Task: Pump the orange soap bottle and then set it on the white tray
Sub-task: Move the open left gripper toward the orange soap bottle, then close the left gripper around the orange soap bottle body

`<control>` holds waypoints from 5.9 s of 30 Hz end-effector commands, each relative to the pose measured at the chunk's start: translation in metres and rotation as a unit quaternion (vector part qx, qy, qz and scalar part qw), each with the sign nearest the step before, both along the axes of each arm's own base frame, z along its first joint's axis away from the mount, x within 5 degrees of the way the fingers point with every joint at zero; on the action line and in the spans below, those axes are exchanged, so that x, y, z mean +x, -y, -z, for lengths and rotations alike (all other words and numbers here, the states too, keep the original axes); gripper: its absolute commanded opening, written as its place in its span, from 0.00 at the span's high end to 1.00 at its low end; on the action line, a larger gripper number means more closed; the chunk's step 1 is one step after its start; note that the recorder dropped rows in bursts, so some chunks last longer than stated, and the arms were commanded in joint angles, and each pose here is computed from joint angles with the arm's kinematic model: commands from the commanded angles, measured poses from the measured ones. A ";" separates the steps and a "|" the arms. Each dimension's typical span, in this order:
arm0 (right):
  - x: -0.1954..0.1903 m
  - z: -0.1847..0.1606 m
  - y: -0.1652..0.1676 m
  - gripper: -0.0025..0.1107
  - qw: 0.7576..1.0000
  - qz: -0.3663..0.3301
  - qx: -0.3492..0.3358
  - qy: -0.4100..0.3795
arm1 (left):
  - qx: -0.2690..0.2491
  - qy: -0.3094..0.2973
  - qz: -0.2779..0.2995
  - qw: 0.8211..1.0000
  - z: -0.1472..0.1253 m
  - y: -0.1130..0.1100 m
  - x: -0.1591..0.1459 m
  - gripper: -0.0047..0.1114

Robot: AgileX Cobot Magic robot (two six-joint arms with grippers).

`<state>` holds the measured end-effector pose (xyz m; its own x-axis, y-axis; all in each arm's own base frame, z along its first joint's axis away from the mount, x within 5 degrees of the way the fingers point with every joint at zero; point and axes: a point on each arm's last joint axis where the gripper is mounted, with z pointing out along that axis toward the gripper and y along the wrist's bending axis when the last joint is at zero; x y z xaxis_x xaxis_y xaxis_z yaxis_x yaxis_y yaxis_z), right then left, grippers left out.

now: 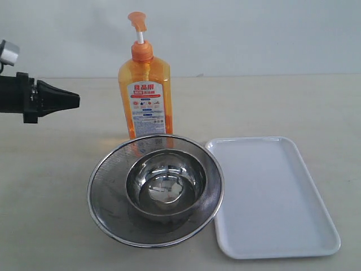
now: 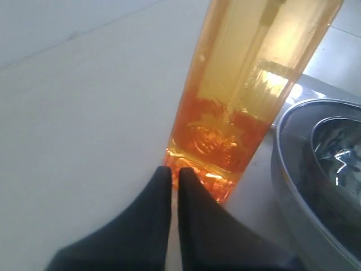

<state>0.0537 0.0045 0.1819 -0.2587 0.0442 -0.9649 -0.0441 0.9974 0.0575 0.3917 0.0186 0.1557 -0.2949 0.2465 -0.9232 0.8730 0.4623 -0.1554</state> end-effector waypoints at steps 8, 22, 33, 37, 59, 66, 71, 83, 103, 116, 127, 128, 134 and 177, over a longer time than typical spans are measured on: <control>0.000 -0.001 0.000 0.98 1.000 0.002 -0.004 0.007 | -0.070 0.012 -0.008 0.997 -0.010 0.041 0.010 0.92; 0.000 -0.001 0.000 0.98 1.000 0.002 -0.004 0.007 | -0.084 -0.041 -0.013 0.996 -0.008 0.044 0.008 0.01; 0.000 -0.001 0.000 0.98 1.000 0.002 -0.004 0.007 | -0.042 0.022 0.092 0.995 -0.012 0.099 0.004 0.01; 0.000 -0.001 0.000 0.98 1.000 0.002 -0.004 0.007 | -0.046 0.045 0.109 0.992 -0.024 0.116 0.009 0.01; 0.000 -0.001 0.000 0.98 1.000 0.002 -0.004 0.007 | -0.006 0.088 0.092 0.992 -0.029 0.139 0.035 0.02; 0.000 -0.001 0.000 0.98 1.000 0.002 -0.004 0.007 | -0.047 0.093 0.140 0.985 -0.023 0.144 0.045 0.14; 0.000 -0.001 0.000 0.98 1.000 0.002 -0.004 0.007 | -0.048 0.083 0.139 0.986 -0.013 0.145 0.047 0.33; 0.000 -0.001 0.000 0.98 1.000 0.002 -0.004 0.007 | -0.067 0.081 0.144 0.984 -0.014 0.162 0.044 0.47; 0.000 -0.001 0.000 0.98 1.000 0.002 -0.004 0.007 | -0.024 0.053 0.164 0.985 -0.006 0.149 0.041 0.47; 0.000 -0.001 0.000 0.98 1.000 0.001 -0.006 0.007 | -0.026 0.055 0.163 0.985 -0.006 0.149 0.042 0.92; 0.000 -0.001 0.000 0.98 1.000 0.002 -0.004 0.007 | -0.047 0.063 0.144 0.986 -0.013 0.149 0.045 0.92; 0.000 -0.001 0.000 0.98 1.000 0.001 -0.005 0.007 | -0.047 0.064 0.144 0.986 -0.014 0.149 0.044 0.92; 0.000 -0.001 0.000 0.98 1.000 0.002 -0.004 0.007 | -0.029 0.079 0.154 0.984 -0.026 0.144 0.042 0.92; 0.000 -0.001 0.000 0.98 1.000 0.002 -0.004 0.007 | 0.039 -0.003 0.090 0.995 -0.044 0.059 0.021 0.40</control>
